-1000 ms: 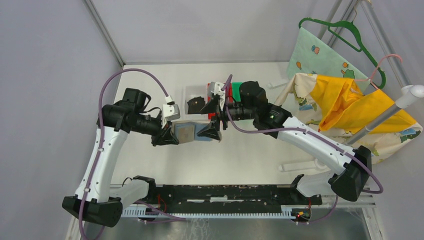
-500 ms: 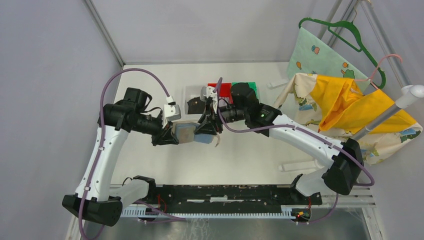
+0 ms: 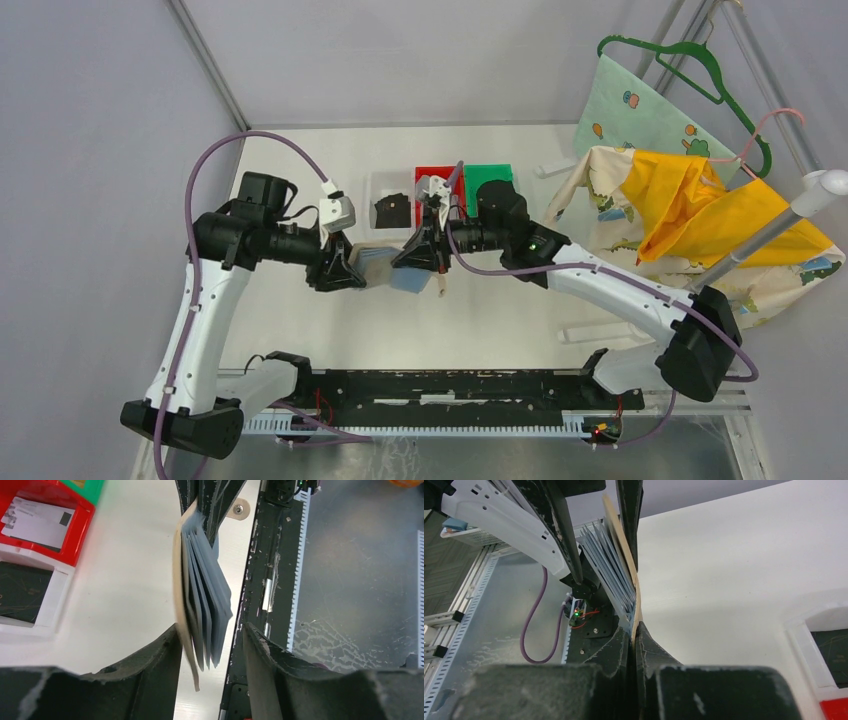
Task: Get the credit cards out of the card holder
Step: Remove the credit card from the card holder.
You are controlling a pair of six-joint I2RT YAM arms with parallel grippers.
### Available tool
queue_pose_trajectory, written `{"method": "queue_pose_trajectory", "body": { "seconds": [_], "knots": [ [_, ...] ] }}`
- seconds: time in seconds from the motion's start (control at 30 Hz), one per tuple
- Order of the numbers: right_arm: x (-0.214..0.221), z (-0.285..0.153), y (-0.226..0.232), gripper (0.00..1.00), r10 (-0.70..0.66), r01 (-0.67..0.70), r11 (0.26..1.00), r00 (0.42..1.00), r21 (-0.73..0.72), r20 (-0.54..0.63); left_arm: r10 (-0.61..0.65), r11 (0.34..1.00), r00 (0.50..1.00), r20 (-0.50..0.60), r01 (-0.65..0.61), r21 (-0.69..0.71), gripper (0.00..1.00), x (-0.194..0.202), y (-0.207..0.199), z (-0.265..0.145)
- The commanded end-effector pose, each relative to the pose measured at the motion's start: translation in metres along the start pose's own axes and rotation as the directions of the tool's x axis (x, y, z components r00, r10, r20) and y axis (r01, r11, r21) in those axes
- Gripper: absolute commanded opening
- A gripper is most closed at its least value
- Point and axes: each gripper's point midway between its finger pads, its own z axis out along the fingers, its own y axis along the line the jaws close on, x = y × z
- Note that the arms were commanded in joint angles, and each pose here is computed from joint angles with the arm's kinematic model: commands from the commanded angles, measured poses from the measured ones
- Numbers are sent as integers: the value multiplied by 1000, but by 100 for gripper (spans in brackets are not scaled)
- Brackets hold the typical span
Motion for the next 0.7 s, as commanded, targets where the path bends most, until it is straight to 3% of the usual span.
{"method": "queue_pose_trajectory", "body": {
  "seconds": [0.0,0.17,0.4,0.47,0.57,0.67],
  "knots": [
    [-41,-17,20,0,-54,59,998,986,-32,160,104,992,993,49,-107,71,54,-14,-20,-7],
    [-51,-22,32,0,-23,43,996,971,-79,238,26,990,997,70,-36,138,50,-16,-23,-1],
    [-58,-20,38,0,36,4,991,955,-136,294,-26,983,990,140,0,182,56,-29,-28,2],
    [-56,-20,37,0,43,-2,991,955,-137,295,-13,985,989,145,-13,173,49,-30,-28,1],
    [-54,-20,36,3,51,-13,991,955,-132,291,-14,989,989,146,-7,146,28,-32,-26,0],
    [-51,-20,36,26,67,-29,990,956,-137,285,-20,995,987,159,4,98,16,-38,-16,1]
  ]
}}
